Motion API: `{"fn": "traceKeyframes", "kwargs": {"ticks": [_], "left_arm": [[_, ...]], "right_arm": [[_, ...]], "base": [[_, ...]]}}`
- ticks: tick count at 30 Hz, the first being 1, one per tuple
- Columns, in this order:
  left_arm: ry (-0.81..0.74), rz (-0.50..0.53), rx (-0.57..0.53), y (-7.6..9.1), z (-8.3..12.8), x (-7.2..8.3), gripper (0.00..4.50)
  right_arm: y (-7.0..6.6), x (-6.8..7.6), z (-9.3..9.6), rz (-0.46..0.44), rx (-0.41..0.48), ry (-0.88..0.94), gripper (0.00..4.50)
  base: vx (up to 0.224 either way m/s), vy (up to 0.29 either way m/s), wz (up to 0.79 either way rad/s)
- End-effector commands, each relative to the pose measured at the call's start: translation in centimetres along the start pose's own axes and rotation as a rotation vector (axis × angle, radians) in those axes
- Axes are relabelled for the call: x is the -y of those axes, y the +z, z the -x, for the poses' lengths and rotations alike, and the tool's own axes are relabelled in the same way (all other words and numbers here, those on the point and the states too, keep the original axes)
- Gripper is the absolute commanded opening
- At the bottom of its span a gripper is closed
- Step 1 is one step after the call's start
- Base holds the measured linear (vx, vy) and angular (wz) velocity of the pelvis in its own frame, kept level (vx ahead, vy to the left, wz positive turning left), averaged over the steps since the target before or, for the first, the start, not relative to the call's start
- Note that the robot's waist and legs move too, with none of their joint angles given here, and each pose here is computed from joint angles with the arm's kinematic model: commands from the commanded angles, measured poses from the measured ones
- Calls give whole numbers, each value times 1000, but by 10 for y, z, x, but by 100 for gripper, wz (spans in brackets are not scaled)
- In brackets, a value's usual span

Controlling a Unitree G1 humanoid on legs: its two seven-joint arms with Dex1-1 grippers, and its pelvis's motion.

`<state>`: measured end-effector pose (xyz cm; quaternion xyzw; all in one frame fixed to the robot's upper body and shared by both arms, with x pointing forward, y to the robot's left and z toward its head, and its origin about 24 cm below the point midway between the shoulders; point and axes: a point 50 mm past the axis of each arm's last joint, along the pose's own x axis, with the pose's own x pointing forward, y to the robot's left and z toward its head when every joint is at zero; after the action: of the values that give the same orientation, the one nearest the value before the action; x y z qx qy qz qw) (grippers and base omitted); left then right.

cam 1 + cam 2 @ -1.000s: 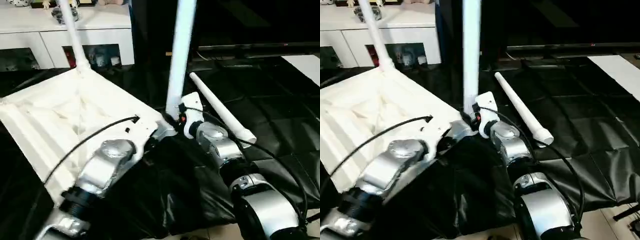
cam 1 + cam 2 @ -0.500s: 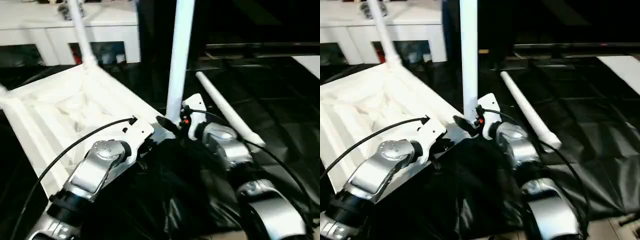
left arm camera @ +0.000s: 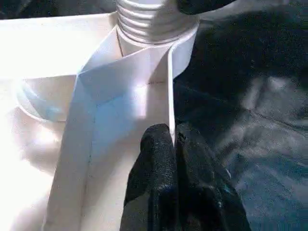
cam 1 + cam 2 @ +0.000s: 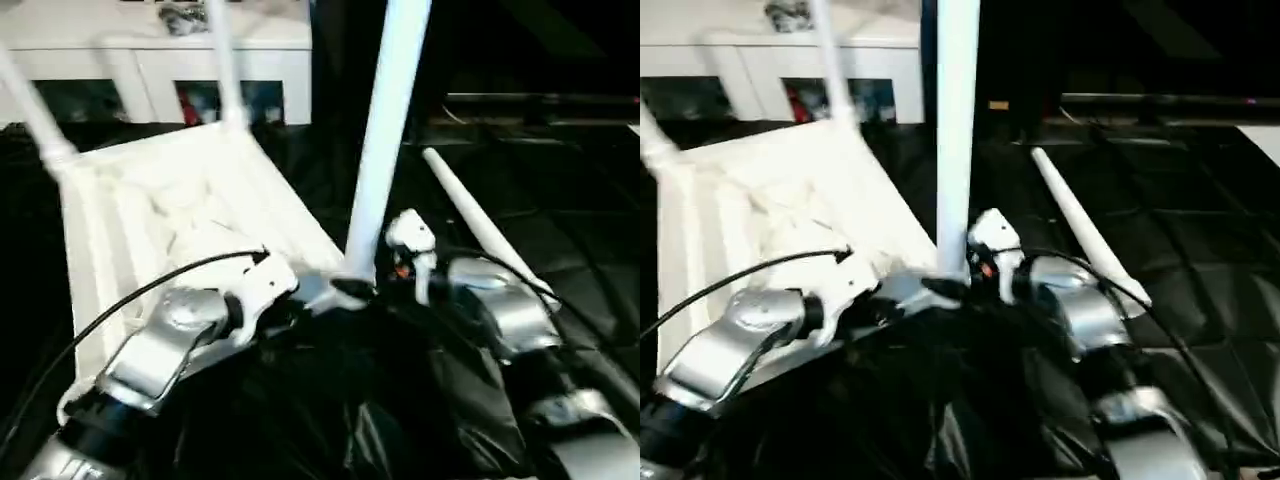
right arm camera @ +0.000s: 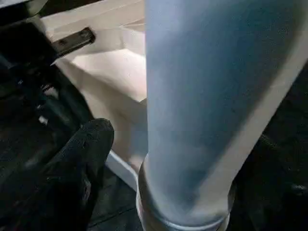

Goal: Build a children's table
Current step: Insert table leg to table base, then rotate leg to tighten

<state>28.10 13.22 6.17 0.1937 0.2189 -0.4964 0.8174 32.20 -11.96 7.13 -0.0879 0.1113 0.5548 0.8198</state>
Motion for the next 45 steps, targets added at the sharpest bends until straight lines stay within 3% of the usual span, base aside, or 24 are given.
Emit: {"fn": "traceKeyframes", "kwargs": {"ticks": [1, 5, 6, 19, 26, 36, 40, 42, 45], "left_arm": [[-69, -95, 82, 20, 1, 7, 0], [-101, -105, 76, 18, 3, 9, 0], [-112, -109, 76, 18, 3, 10, 0], [-143, -117, 71, 16, 4, 12, 0], [-147, -114, 69, 15, 4, 12, 0], [-15, -60, 77, 19, -4, 1, 0], [171, 27, 86, 35, -22, -12, 0], [188, 38, 86, 36, -24, -13, 0], [258, 89, 99, 46, -34, -15, 0]], "right_arm": [[-10, -9, -1, -19, -53, 68, 388], [-13, -9, 3, -20, -79, 77, 388], [-14, -10, 5, -18, -91, 78, 364], [-17, -10, 2, -23, -116, 69, 256], [-21, -11, 0, -36, -125, 78, 215], [-40, -17, -5, -158, -111, 25, 202], [-56, -15, -32, -295, -115, -246, 201], [-56, -14, -35, -307, -117, -280, 201], [-52, -8, -53, -416, -103, -449, 200]], "base": [[0, 0, 0], [0, 0, 0], [0, 0, 0], [0, 0, 0], [0, 0, 0], [0, 0, 0], [0, 0, 0], [-63, 5, -11], [-57, 16, -15]]}}
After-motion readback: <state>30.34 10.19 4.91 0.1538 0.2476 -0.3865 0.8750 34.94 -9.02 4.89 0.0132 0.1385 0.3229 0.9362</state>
